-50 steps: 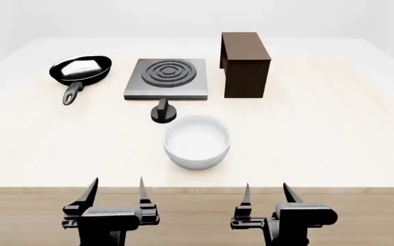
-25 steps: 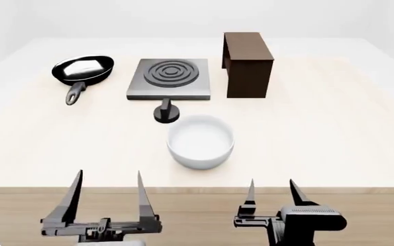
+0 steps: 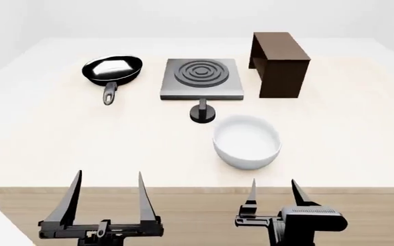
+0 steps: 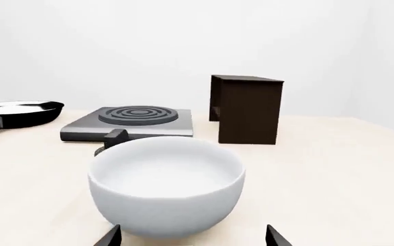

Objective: Turn on the stove.

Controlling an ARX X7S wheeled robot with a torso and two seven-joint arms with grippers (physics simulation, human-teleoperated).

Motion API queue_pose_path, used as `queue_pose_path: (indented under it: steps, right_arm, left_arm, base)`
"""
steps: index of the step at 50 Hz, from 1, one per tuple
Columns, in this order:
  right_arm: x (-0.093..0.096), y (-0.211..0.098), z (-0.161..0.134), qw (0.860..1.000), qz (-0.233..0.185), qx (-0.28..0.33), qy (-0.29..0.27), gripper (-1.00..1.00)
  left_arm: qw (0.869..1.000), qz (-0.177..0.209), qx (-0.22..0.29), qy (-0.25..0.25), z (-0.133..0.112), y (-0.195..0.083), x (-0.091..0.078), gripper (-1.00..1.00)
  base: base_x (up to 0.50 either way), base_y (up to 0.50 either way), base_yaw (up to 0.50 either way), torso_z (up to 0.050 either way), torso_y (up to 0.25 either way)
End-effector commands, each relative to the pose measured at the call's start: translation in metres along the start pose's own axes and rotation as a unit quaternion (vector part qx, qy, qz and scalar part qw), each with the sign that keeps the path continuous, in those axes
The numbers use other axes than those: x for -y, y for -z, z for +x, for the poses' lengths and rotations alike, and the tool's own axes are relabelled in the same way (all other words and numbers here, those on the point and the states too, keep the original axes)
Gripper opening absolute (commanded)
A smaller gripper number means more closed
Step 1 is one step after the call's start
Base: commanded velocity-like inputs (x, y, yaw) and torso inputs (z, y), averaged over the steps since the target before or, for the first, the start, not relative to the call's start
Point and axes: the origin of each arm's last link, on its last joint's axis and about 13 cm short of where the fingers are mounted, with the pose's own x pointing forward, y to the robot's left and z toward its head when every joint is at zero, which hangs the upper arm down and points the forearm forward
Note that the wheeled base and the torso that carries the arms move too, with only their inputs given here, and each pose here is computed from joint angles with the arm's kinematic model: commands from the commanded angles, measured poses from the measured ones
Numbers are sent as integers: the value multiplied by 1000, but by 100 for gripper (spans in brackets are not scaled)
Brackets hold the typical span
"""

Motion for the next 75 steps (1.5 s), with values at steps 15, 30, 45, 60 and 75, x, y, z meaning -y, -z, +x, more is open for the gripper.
queue_pose_path:
  steps: [15, 30, 45, 60, 75]
  right_arm:
    - [-1, 0, 0, 1000, -1, -1, -1, 100]
    - [-2, -1, 1, 1000, 2, 1, -1, 100]
    - [0, -2, 1, 1000, 1, 3, 0, 100]
    - [-1, -4, 0, 1000, 12, 13, -10, 100]
    - [-1, -2, -1, 1000, 17, 11, -16, 100]
  left_arm:
    - [1000, -4, 2, -4, 0, -3, 0, 100]
    - [1000, -2, 1, -2, 0, 0, 0, 100]
    - [1000, -2, 0, -2, 0, 1, 0, 100]
    - [1000, -2, 1, -1, 0, -2, 0, 100]
    - [1000, -2, -1, -1, 0, 0, 0, 100]
  base:
    - [0, 345, 0, 0, 0]
    - [0, 346, 0, 0, 0]
    - [0, 346, 0, 0, 0]
    - [4, 221, 0, 0, 0]
    - [340, 0, 0, 0, 0]
